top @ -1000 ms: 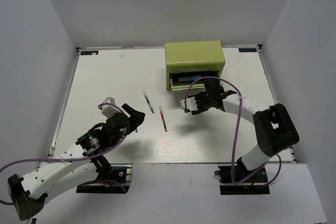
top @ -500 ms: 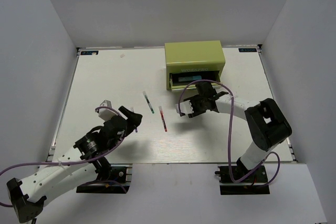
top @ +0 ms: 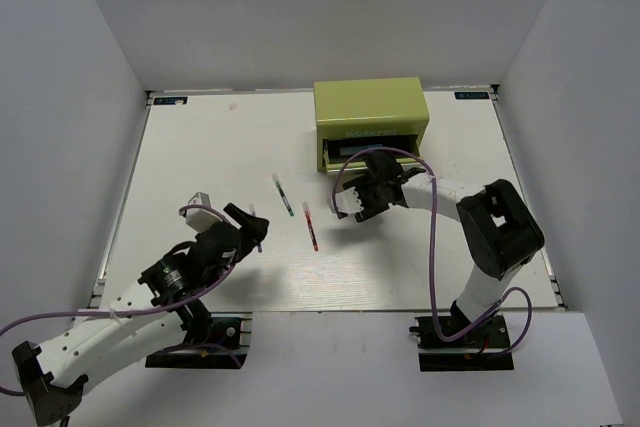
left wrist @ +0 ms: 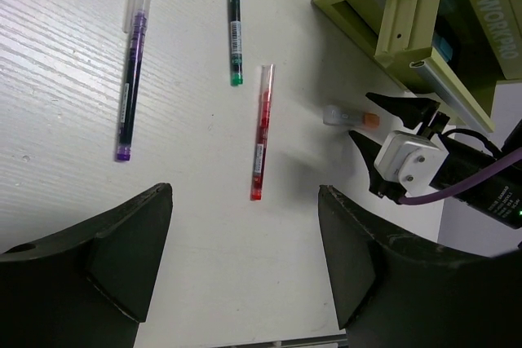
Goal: Sort the stationery into containers
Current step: Move the stationery to the center of the board.
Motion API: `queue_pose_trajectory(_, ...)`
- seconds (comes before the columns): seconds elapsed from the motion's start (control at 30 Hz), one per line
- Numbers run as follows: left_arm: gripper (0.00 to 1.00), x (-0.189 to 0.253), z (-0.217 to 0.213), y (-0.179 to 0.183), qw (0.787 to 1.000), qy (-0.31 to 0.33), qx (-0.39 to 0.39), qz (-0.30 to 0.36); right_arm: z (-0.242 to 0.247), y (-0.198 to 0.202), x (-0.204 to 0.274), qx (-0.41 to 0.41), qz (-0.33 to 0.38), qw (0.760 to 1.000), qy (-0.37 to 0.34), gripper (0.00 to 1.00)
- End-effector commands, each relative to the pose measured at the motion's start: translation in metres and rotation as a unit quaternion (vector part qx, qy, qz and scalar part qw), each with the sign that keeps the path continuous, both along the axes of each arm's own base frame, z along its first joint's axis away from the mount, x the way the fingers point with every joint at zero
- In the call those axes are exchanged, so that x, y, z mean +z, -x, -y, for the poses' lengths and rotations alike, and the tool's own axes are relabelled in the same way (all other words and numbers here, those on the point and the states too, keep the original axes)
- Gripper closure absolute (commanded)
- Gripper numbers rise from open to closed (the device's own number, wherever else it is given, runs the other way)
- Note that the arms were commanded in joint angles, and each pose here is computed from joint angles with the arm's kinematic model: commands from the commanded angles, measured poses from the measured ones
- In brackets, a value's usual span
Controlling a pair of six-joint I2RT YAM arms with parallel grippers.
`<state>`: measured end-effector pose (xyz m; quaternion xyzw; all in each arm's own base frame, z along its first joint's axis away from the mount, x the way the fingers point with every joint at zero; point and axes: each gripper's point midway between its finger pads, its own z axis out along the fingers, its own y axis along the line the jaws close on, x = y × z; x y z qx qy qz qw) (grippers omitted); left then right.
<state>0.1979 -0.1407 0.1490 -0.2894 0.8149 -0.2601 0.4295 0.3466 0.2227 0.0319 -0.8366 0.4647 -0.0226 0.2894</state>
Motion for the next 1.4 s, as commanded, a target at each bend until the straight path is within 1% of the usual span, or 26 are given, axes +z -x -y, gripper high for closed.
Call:
queue_pose_trajectory(0.0, 0.18, -0.002, -0.009, 0.000, 1.000, -0.004, 0.018, 0.002, 0.005, 0.003, -0.007, 0.012, -0.012, 0.999, 0.032, 0.36)
queue_pose_trajectory(0.13, 0.18, 0.001, -0.010, -0.001, 1.000, 0.002, 0.024, 0.006, 0.004, 0.008, -0.012, 0.026, -0.020, 0.998, 0.045, 0.36)
queue_pose_trajectory(0.2, 0.18, -0.001, -0.011, 0.000, 1.000, -0.002, 0.024, 0.003, 0.006, 0.011, -0.016, 0.029, -0.031, 0.998, 0.056, 0.39)
queue_pose_trajectory(0.27, 0.18, -0.001, -0.013, -0.001, 1.000, -0.004, 0.027, 0.005, 0.010, 0.023, -0.023, 0.038, -0.058, 0.995, 0.073, 0.41)
queue_pose_trajectory(0.3, 0.18, -0.001, -0.013, -0.001, 1.000, -0.004, 0.027, 0.005, 0.009, 0.022, -0.025, 0.039, -0.062, 0.994, 0.075, 0.43)
queue_pose_trajectory(0.33, 0.18, -0.001, -0.013, -0.001, 1.000, -0.004, 0.027, 0.005, 0.011, 0.033, -0.028, 0.044, -0.085, 0.992, 0.083, 0.43)
queue_pose_trajectory(0.4, 0.18, -0.001, -0.013, -0.001, 1.000, -0.004, 0.027, 0.005, 0.015, 0.045, -0.032, 0.053, -0.109, 0.988, 0.095, 0.46)
queue_pose_trajectory(0.53, 0.18, -0.001, -0.013, -0.001, 1.000, -0.004, 0.027, 0.005, 0.015, 0.061, -0.034, 0.070, -0.139, 0.984, 0.091, 0.47)
queue_pose_trajectory(0.7, 0.18, -0.001, -0.013, -0.001, 1.000, -0.004, 0.027, 0.005, 0.017, 0.072, -0.035, 0.080, -0.156, 0.980, 0.091, 0.47)
queue_pose_trajectory(0.97, 0.18, -0.001, -0.013, -0.001, 1.000, -0.004, 0.027, 0.005, 0.016, 0.081, -0.032, 0.083, -0.164, 0.980, 0.081, 0.47)
queue_pose_trajectory(1.07, 0.18, -0.002, -0.014, 0.000, 1.000, -0.007, 0.027, 0.002, 0.006, 0.065, -0.022, 0.047, -0.141, 0.988, 0.046, 0.50)
queue_pose_trajectory(1.13, 0.18, -0.002, -0.013, 0.000, 1.000, -0.003, 0.030, 0.002, 0.004, 0.065, -0.020, 0.047, -0.141, 0.988, 0.043, 0.52)
queue_pose_trajectory(1.3, 0.18, -0.004, -0.014, 0.001, 1.000, -0.003, 0.030, 0.002, 0.014, 0.077, -0.027, 0.049, -0.168, 0.982, 0.070, 0.53)
queue_pose_trajectory(1.33, 0.18, -0.002, -0.015, 0.001, 1.000, 0.000, 0.030, 0.005, 0.016, 0.081, -0.030, 0.054, -0.175, 0.980, 0.074, 0.54)
queue_pose_trajectory(1.37, 0.18, -0.004, -0.016, 0.002, 1.000, -0.004, 0.030, 0.001, 0.021, 0.089, -0.032, 0.057, -0.192, 0.976, 0.085, 0.54)
